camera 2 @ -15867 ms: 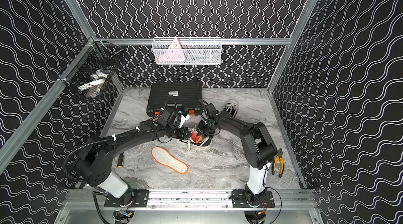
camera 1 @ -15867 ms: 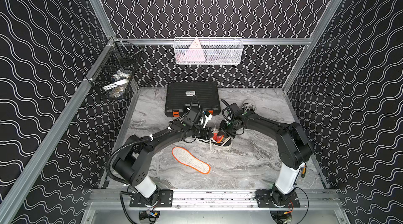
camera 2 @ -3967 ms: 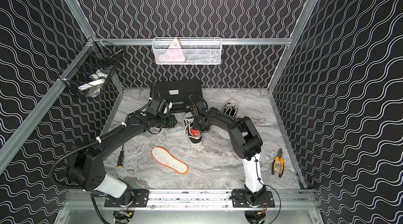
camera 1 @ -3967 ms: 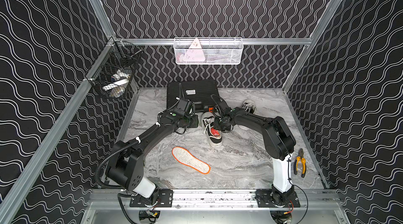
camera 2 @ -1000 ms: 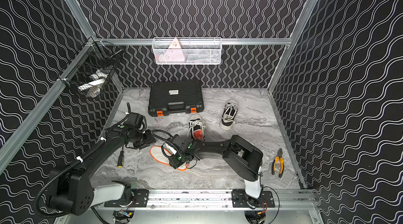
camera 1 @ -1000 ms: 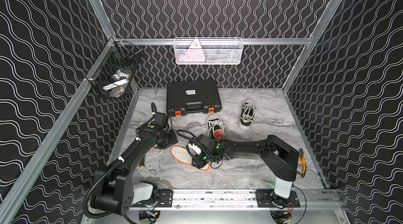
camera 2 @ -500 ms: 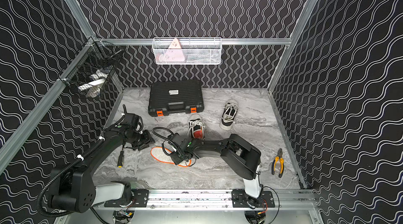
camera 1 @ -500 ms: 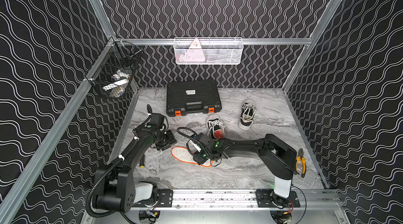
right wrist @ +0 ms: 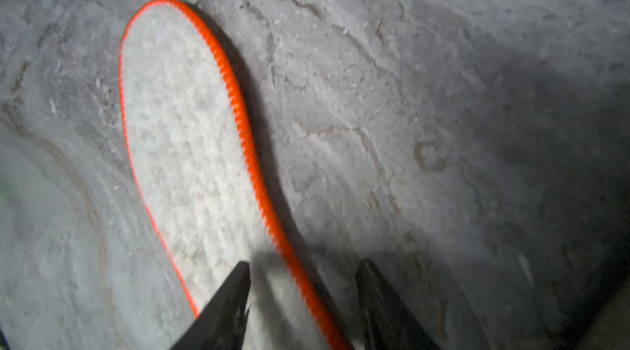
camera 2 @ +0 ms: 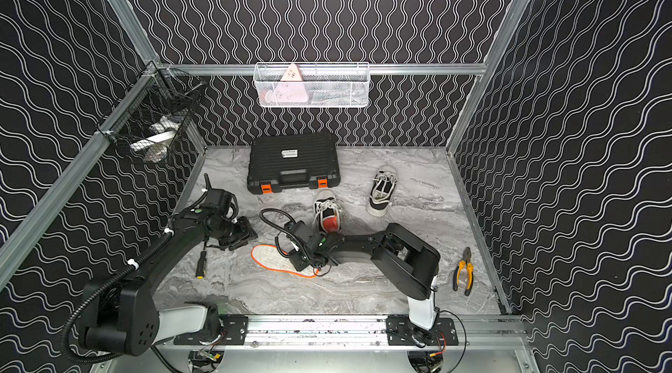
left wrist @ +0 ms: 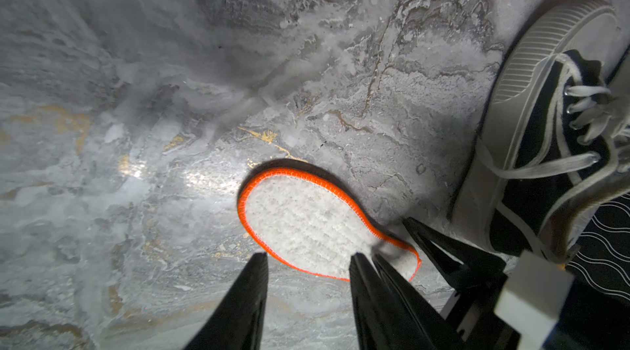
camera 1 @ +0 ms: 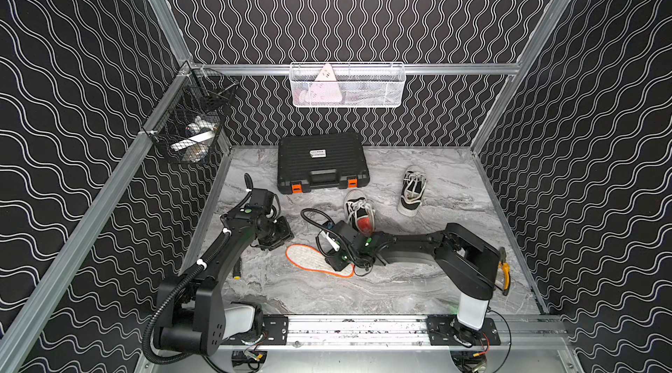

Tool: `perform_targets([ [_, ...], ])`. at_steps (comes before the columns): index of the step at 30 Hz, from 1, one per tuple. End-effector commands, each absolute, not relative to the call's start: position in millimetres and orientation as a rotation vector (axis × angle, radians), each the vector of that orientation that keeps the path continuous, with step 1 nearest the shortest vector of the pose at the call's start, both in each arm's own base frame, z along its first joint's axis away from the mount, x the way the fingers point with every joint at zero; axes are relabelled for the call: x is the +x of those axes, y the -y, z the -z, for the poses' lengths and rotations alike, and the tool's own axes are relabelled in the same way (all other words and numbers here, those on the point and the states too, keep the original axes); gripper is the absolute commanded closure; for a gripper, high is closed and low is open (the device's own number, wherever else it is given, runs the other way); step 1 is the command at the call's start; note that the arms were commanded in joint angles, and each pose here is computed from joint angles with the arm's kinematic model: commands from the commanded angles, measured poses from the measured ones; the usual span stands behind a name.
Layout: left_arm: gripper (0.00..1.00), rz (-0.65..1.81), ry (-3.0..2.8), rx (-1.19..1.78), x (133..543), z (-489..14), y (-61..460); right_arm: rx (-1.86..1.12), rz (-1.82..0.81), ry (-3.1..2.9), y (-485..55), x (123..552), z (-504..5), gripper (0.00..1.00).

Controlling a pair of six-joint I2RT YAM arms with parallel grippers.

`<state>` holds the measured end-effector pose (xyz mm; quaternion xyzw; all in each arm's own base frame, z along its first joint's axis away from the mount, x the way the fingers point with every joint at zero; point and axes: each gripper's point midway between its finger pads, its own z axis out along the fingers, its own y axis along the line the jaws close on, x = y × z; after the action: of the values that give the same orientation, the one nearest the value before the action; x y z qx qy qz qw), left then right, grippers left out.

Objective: Insert the insole into the shoe
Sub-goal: Pick up the insole from the center of the board.

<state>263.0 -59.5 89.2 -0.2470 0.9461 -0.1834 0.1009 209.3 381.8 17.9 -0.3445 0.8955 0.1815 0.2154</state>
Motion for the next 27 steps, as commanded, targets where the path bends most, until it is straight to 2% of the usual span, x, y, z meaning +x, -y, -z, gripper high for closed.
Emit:
perform_targets([
  [1,0.55,0.517,-2.793,-0.709,264,-91,56,-0.958,-0.442,-2.587,-359,187,1,0.42],
  [5,0.55,0.516,-2.794,-0.712,266,-87,56,-0.965,-0.355,-2.597,-351,185,9,0.38],
  [10,0.55,0.508,-2.790,-0.736,265,-86,54,-0.927,-0.243,-2.637,-342,185,28,0.43],
  [15,0.52,0.496,-2.798,-0.781,269,-84,48,-0.868,-0.215,-2.661,-330,180,42,0.63],
  [21,0.51,0.516,-2.798,-0.784,272,-82,50,-0.855,-0.239,-2.652,-327,178,36,0.89],
  [23,0.51,0.535,-2.810,-0.756,273,-82,53,-0.862,-0.321,-2.641,-336,175,25,0.95],
  [27,0.52,0.639,-2.853,-0.705,268,-80,69,-0.808,-0.477,-2.590,-360,182,-19,1.00],
])
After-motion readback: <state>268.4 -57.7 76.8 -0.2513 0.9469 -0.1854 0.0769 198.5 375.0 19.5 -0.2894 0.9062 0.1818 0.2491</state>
